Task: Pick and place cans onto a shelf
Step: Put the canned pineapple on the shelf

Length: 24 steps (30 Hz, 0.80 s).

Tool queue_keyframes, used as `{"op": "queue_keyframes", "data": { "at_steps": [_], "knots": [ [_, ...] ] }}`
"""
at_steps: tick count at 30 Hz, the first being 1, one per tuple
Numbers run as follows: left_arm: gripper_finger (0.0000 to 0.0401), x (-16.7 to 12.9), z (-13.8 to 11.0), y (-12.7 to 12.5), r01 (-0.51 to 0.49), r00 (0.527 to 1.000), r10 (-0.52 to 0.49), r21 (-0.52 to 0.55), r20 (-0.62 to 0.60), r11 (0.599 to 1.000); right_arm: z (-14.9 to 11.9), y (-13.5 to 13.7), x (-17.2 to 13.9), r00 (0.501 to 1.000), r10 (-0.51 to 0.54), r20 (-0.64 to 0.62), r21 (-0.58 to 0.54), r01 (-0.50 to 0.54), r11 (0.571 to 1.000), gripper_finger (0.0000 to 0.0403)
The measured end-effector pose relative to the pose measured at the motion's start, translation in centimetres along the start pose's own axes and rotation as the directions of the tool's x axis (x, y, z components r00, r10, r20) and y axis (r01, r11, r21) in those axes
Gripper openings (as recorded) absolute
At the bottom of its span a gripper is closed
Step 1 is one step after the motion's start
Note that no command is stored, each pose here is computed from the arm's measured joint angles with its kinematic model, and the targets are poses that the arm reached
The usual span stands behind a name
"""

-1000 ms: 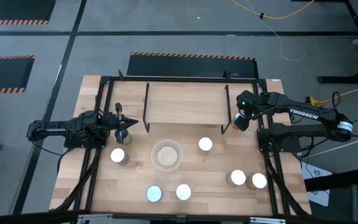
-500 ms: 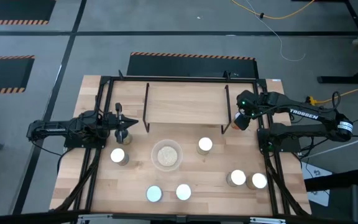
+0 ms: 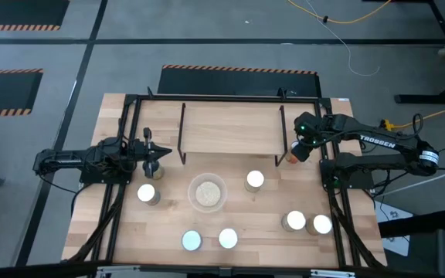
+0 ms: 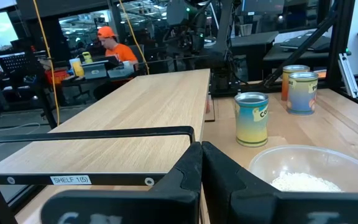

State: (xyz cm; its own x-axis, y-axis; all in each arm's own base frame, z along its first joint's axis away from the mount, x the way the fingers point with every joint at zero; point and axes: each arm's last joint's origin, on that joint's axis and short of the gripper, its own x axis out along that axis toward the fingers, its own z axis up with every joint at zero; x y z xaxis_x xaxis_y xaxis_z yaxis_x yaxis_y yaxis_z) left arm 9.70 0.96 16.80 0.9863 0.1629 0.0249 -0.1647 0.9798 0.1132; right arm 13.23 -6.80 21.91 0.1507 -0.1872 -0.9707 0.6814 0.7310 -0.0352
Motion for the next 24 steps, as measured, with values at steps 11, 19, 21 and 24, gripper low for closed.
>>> {"op": "queue_keyframes", "data": {
  "at_steps": [11,19,21,24],
  "knots": [
    [0.0000,0.00,-0.01,0.00,0.001,1.000,-0.001,0.000,0.000,1.000,-0.02,0.00,0.02,1.000,0.001,-0.002,0.000,-0.001,1.000,0.0015],
    [0.0000,0.00,0.00,0.00,0.000,1.000,0.000,0.000,0.000,1.000,-0.01,-0.05,0.02,1.000,-0.022,0.004,0.003,0.022,1.000,0.0005],
    [0.0000,0.00,-0.01,-0.01,0.001,1.000,-0.001,0.000,0.000,1.000,-0.01,-0.07,0.02,1.000,-0.025,0.005,0.004,0.025,1.000,0.0003],
    [0.0000,0.00,0.00,0.00,0.001,1.000,-0.001,0.000,0.000,1.000,-0.02,-0.08,-0.01,1.000,-0.027,0.008,0.003,0.027,1.000,0.0003]
  ]
}}
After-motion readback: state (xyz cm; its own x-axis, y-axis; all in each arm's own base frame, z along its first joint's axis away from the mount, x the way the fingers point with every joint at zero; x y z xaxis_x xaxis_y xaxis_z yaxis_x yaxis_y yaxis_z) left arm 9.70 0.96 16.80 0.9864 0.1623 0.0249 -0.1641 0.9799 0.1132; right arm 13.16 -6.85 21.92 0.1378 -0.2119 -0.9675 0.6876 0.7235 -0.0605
